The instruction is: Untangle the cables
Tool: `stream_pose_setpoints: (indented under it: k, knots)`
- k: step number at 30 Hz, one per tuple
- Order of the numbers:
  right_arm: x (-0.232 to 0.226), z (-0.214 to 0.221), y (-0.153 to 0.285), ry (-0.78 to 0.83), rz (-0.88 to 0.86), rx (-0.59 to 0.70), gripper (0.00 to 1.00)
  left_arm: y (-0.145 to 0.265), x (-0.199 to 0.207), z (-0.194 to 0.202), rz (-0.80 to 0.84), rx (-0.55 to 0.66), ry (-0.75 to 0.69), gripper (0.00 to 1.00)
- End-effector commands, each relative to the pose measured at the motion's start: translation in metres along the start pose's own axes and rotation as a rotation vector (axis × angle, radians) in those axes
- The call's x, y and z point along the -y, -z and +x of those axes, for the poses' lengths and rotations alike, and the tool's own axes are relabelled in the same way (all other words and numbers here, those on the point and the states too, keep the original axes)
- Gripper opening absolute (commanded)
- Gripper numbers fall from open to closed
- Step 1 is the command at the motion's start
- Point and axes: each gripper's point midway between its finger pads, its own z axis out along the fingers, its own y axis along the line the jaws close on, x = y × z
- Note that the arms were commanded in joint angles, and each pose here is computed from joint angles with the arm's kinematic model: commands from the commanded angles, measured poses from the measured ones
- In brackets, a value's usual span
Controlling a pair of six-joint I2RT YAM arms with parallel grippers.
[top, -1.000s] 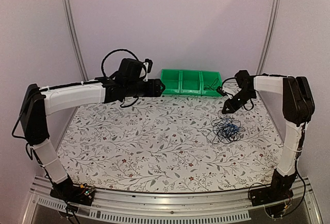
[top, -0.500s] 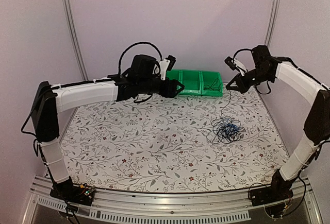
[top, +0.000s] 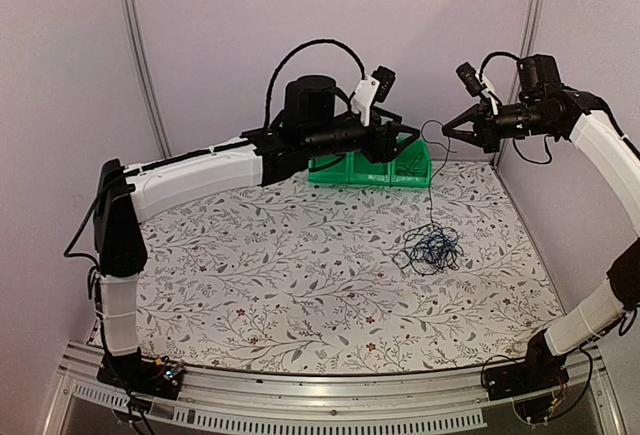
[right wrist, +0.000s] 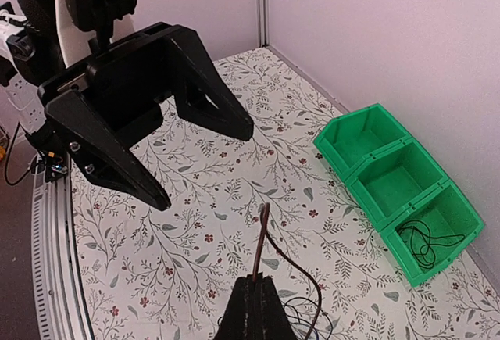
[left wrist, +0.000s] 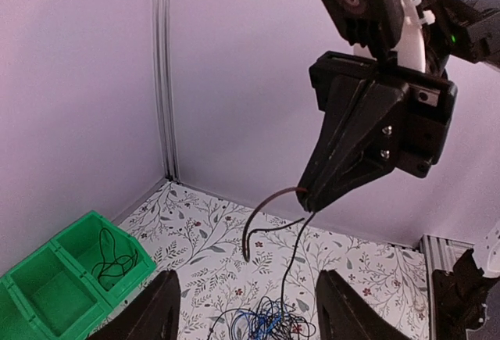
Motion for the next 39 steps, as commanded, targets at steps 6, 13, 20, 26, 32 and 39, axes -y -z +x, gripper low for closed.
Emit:
stream_pose_setpoints:
  k: [6, 13, 20, 26, 32, 39]
  knots:
    - [-0.019, -0.016, -0.001, -0.004, -0.088, 0.043, 0.0, -0.018, 0.012, -0.009, 0.037, 0.046, -0.064, 0.53]
    - [-0.022, -0.017, -0.005, -0.014, -0.114, 0.054, 0.0, -0.024, 0.016, -0.007, 0.055, 0.042, -0.067, 0.34]
    - [-0.023, -0.017, -0.013, -0.016, -0.14, 0.06, 0.0, -0.029, 0.012, -0.013, 0.033, 0.049, -0.083, 0.1]
    - [0.001, 0.02, -0.038, -0.071, -0.057, 0.04, 0.32, -0.019, -0.006, -0.041, -0.089, 0.094, -0.059, 0.0]
    - [0.012, 0.101, -0.081, -0.22, -0.06, -0.01, 0.57, 0.012, -0.01, -0.087, -0.163, 0.162, -0.037, 0.0]
    - [0.032, 0.191, -0.131, -0.452, -0.086, -0.182, 0.21, 0.055, -0.016, -0.14, -0.268, 0.275, -0.01, 0.0]
